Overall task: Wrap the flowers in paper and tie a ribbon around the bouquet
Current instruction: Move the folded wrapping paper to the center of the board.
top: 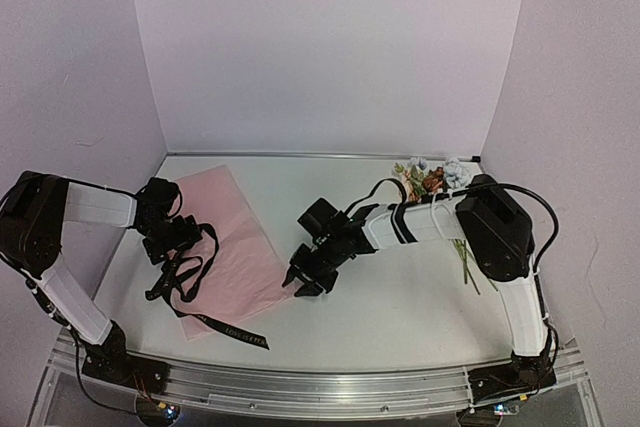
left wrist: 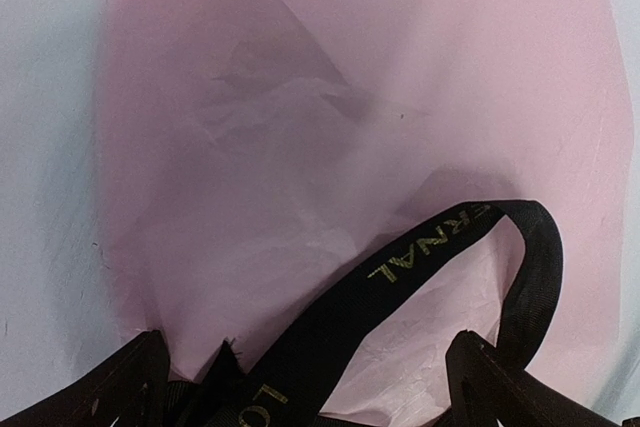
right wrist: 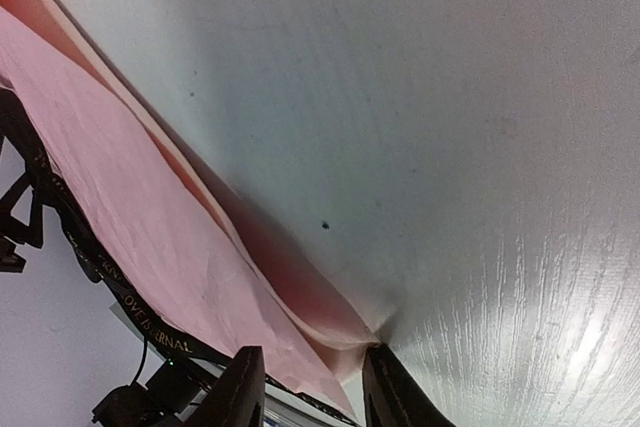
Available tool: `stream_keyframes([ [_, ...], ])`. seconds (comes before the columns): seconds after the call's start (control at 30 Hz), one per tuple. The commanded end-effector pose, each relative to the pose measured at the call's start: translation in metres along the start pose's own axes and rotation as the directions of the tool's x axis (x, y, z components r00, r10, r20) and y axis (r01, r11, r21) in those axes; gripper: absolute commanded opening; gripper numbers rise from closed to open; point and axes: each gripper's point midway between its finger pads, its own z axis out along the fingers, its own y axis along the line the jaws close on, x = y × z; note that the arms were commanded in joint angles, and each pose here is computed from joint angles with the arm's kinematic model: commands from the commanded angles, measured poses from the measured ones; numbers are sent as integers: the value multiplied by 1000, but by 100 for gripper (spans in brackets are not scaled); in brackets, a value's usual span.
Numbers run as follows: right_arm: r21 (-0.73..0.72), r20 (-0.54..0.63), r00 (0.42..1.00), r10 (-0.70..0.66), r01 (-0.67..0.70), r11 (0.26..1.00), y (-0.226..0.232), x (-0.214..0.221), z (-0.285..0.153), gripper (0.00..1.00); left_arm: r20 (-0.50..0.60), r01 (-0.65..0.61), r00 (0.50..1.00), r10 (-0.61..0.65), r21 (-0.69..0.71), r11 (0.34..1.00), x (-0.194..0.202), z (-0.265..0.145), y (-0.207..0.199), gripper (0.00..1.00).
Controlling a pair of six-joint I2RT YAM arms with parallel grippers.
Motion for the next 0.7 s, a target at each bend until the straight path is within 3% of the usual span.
stream_keyframes([
  [0.0, 17, 5, 1000, 20, -21, 1000, -3, -2, 12, 32, -10, 20, 1000, -20, 7, 1000, 3, 5, 2, 100],
  [0.3, 35, 18, 999, -34, 34, 999, 3, -4, 6, 0, 61, -51, 997, 48, 44, 998, -17, -24, -12, 100],
  [0.53, 67, 62, 986, -153, 149, 987, 14, -4, -21, 0, 116, -159, 980, 161, -27, 987, -12, -57, -21, 98],
  [0.67, 58, 58, 985, -160, 157, 986, 22, -3, -22, 0, 75, -246, 965, 251, -72, 967, 15, -58, -32, 99],
])
